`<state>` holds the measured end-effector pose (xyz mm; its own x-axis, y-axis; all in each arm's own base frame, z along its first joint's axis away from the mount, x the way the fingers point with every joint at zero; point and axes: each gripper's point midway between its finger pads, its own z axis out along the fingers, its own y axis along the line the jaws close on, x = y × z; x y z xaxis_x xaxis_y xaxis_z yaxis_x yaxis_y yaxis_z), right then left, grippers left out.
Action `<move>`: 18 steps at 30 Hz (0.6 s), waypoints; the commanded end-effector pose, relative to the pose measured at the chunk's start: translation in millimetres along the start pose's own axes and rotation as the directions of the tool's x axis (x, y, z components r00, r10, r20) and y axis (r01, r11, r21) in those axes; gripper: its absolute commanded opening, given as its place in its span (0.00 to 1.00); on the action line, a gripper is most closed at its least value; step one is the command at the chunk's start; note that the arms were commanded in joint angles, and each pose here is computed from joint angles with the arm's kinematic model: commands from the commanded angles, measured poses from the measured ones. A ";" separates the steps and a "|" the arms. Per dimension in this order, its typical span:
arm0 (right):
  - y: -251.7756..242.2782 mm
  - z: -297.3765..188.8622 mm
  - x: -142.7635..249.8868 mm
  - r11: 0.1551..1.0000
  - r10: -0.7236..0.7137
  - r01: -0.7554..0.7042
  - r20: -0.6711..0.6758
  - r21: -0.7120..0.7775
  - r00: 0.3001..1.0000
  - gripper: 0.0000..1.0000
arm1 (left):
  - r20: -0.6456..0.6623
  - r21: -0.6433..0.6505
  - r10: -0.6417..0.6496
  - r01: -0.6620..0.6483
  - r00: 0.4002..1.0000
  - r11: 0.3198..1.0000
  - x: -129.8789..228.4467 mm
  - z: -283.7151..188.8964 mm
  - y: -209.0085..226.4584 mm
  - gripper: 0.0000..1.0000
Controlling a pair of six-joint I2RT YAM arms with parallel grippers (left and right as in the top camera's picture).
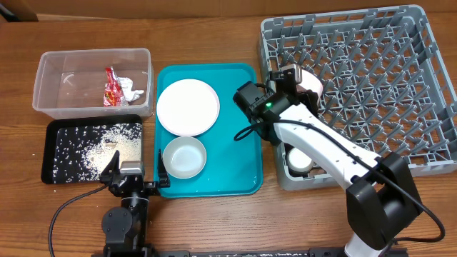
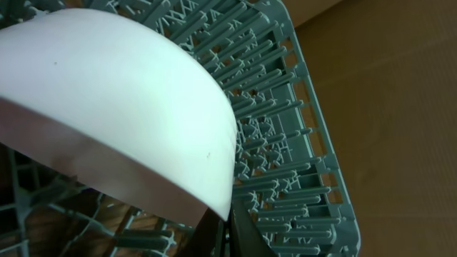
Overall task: Sort waste into correct bins and load items into the dishwasher
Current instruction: 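Move the right gripper to the white bowl and grasp its rim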
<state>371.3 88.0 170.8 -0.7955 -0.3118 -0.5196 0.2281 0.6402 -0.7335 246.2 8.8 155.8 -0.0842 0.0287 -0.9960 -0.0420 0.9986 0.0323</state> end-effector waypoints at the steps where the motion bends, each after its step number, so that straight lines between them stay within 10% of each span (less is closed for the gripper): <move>1: -2.7 -0.4 0.2 1.000 -0.001 0.001 0.002 0.011 1.000 0.04 | 0.009 -0.007 0.015 -0.015 1.000 1.000 -0.9 -0.3 1.5 1.00; 6: -7.7 -1.9 14.5 1.000 0.021 -0.020 -0.044 0.018 0.999 0.04 | 0.009 -0.007 0.015 -0.015 1.000 1.000 -0.9 -0.3 1.5 1.00; 10: 2.4 -8.1 25.1 0.999 0.006 -0.010 -0.090 -0.039 0.996 0.30 | 0.009 -0.007 0.015 -0.015 1.000 1.000 -0.9 -0.3 1.5 1.00; 18: 25.6 -34.6 17.6 0.980 0.031 -0.054 -0.121 -0.189 0.992 0.39 | 0.009 -0.007 0.015 -0.015 1.000 1.000 -0.9 -0.3 1.5 1.00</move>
<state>339.5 103.3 150.2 -0.8622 -0.2470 -0.4422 0.1477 0.7124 -0.6861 246.2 8.8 155.8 -0.0842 0.0287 -0.9960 -0.0420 0.9986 0.0323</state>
